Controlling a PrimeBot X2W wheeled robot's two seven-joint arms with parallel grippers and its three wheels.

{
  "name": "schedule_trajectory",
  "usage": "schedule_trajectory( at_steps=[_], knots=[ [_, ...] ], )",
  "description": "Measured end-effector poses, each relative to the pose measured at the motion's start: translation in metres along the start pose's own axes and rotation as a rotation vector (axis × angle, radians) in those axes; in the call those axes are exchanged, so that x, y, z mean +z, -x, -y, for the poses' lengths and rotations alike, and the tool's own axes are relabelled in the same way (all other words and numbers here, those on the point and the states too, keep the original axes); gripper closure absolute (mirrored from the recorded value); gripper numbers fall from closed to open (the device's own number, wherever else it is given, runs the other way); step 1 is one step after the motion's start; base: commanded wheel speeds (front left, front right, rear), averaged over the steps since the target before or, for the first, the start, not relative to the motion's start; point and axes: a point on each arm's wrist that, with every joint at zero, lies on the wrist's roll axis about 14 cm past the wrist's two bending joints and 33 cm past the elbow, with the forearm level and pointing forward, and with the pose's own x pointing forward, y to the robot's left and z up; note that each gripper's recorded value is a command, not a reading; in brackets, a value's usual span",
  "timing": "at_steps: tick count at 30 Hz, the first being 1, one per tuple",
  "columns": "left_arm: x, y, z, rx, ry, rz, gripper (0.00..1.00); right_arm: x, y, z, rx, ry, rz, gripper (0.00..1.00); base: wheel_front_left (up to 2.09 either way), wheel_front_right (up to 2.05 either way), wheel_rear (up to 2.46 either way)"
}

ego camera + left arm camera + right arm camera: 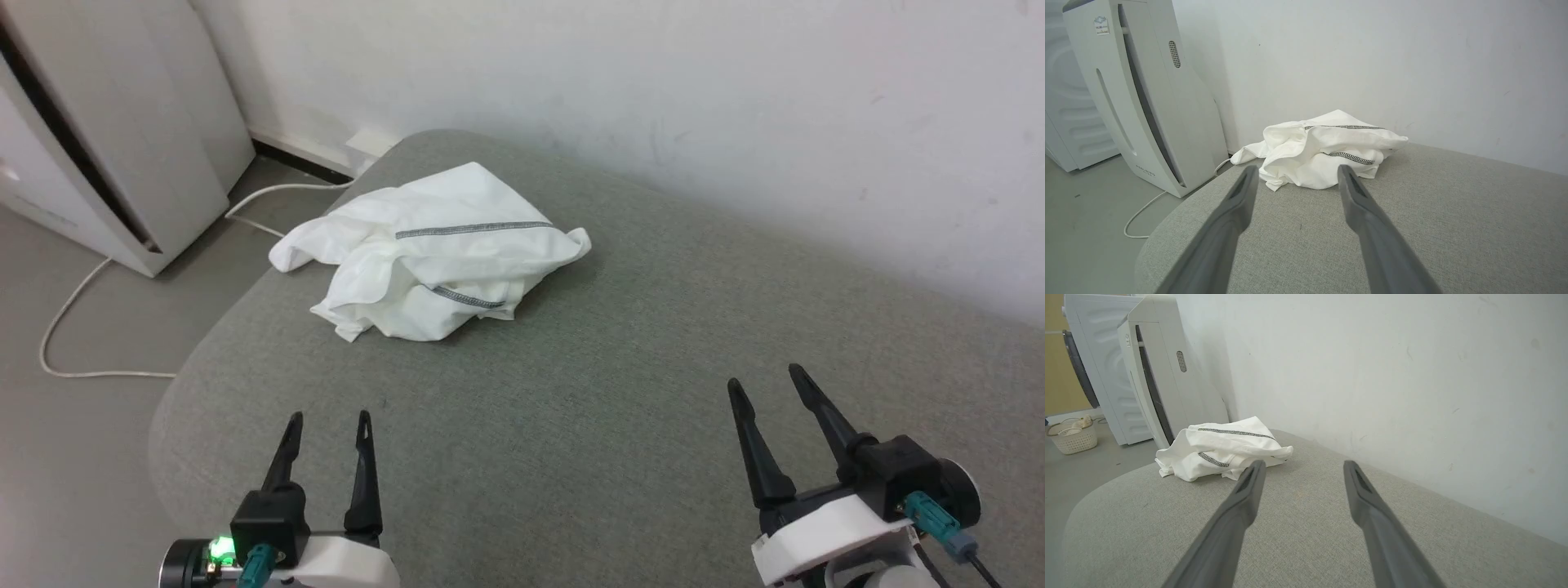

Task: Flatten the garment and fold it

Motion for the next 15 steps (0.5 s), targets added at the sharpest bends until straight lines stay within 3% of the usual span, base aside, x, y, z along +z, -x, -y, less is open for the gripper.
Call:
schedule_trajectory(
  at_steps=[15],
  knots=[
    [-0.001, 0.012, -0.019, 0.067, -0.012, 0.008, 0.0, -0.008, -0.012, -0.024, 0.08, -0.028, -0.002, 0.0, 0.0, 0.0, 0.0]
  ],
)
